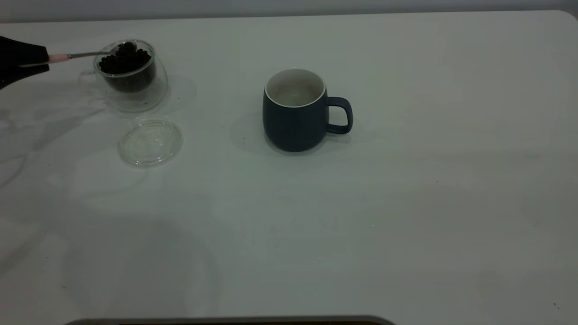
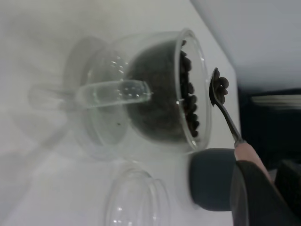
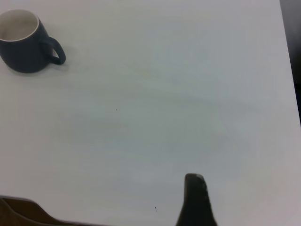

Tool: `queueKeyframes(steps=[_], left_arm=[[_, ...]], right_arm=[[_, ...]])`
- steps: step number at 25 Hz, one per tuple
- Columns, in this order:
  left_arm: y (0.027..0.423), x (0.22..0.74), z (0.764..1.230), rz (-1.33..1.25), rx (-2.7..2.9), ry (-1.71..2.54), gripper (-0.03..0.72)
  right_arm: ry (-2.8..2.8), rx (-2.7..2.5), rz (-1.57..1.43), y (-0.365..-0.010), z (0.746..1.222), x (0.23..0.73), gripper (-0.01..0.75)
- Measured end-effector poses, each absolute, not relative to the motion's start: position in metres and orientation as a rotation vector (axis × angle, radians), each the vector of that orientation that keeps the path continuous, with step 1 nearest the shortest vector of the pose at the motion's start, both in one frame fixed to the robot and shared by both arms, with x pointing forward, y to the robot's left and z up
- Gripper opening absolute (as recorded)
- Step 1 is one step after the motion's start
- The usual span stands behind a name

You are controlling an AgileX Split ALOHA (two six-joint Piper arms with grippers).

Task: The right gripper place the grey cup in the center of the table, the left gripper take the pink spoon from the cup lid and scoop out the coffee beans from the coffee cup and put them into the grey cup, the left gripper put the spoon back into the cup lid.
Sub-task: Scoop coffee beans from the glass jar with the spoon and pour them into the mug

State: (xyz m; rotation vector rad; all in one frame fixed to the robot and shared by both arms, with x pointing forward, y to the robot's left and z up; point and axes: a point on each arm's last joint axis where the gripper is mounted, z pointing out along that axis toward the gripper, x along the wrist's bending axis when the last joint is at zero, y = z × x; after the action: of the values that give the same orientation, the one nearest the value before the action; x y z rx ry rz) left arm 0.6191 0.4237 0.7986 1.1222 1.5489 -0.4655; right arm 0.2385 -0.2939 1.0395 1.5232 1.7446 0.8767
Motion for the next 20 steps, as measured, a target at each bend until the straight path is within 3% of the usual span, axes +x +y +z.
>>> queueKeyframes(steps=[20], left_arm=[[0.4221,0.6155,0.7906,-0.548,1.074,1.597,0.121]], right_arm=[[1.743,1.521,0.88,-0.2938,1.0395,0.2379,0.588]])
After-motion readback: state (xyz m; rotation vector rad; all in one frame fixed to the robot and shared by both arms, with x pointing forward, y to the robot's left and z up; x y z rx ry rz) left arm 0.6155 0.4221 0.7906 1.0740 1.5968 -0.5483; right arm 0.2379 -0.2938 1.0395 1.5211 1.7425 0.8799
